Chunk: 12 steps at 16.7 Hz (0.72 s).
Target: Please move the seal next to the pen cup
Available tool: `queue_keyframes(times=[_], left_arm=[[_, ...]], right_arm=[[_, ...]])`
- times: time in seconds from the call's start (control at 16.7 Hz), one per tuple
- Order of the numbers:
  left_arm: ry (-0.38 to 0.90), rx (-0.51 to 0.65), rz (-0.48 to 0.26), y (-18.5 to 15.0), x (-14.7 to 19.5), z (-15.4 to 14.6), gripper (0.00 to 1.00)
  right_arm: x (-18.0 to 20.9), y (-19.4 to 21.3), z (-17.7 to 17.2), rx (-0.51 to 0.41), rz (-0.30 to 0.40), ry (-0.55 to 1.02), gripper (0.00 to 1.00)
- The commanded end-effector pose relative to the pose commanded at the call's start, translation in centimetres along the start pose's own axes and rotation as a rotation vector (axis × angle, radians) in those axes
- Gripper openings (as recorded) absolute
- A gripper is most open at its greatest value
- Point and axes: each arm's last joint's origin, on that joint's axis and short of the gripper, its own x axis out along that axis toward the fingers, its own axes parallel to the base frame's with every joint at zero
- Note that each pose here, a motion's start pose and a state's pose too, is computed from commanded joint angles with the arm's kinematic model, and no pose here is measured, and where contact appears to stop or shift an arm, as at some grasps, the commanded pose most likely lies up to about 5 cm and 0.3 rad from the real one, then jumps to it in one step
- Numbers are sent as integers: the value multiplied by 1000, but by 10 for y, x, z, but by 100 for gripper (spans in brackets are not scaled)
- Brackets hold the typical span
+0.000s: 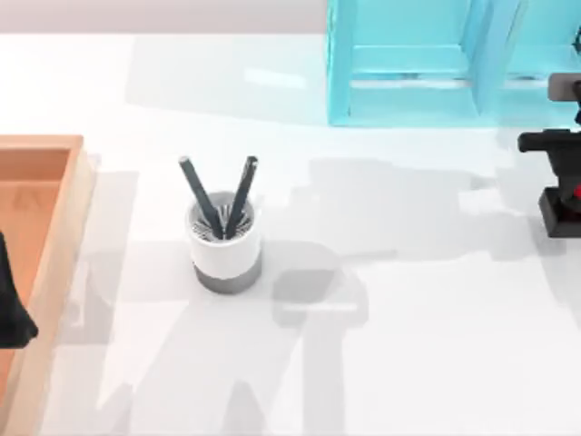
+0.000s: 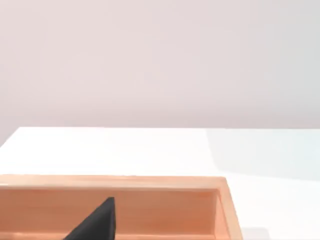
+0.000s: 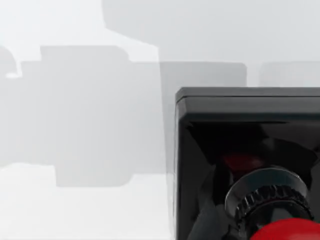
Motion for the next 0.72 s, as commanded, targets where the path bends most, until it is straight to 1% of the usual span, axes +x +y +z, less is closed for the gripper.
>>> queue_keyframes(times=[0.18,0.42,0.54,0.72], left_arm=[[0,0,0,0,0,0,100],[0,0,0,0,0,0,100],[0,0,0,0,0,0,100],[0,0,0,0,0,0,100]], right_arm=[[-44,40,6,-2,0,-14,0],[-95,87,-6,1,1,-21,0],[-108,99,-13,2,1,-22,0],[-112,103,-16,2,2,-24,0]])
